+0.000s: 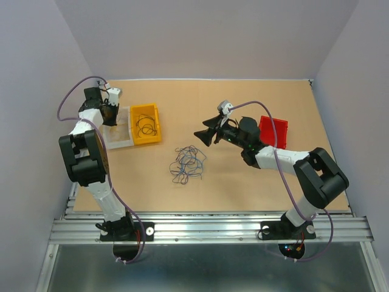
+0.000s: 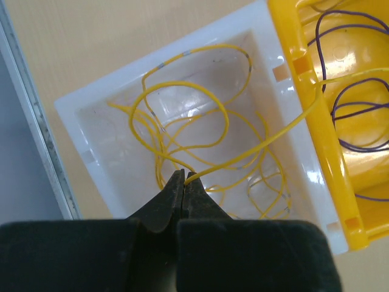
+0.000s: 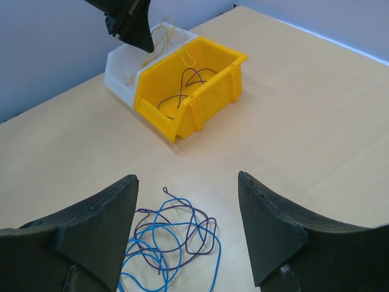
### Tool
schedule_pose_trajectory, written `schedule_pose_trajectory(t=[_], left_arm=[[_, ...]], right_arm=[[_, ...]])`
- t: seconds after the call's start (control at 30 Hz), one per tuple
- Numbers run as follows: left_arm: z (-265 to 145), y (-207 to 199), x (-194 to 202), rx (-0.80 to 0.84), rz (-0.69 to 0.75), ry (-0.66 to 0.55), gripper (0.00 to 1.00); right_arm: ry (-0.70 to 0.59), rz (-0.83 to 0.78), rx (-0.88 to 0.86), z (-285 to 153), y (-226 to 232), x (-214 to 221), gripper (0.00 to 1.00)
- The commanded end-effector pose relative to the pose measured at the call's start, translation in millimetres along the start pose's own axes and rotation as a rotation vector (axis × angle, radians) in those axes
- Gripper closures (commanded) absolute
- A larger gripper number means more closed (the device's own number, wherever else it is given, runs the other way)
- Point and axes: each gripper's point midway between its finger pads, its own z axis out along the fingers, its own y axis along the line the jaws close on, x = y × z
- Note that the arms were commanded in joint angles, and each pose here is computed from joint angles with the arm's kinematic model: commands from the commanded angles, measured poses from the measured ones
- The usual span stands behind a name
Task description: Untangle the cables
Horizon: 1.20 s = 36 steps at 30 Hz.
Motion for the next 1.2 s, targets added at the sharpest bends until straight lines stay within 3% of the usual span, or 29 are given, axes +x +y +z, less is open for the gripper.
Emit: schedule_pose_trajectory(t=[0.0,0.3,0.57,0.93,1.17], left_arm=[[-3,25,-9,-0.131,-0.032,-0.016,0.96],[6,13,-7,-0.107,-0.025,-0.011,0.94],[-39,25,-28,-0.193,0.012,-0.068,1.00],[-46,38,-6,-0.136,0.006,-0.037,1.00],[-32,41,1,-0.124,0.020,0.004,1.00]], right_arm=[[-0.071,-0.045,-0.017,6,5,-30,0.28],[-0.066,-0.048,-0.016,4,6,-29,0.28],[-0.064,-0.049,-0.016,4,6,-29,0.28],[-0.063,-0.040,-0.033,6,8,-29,0.28],[-0.034,0.061,-0.097,32,16,-20,0.32]])
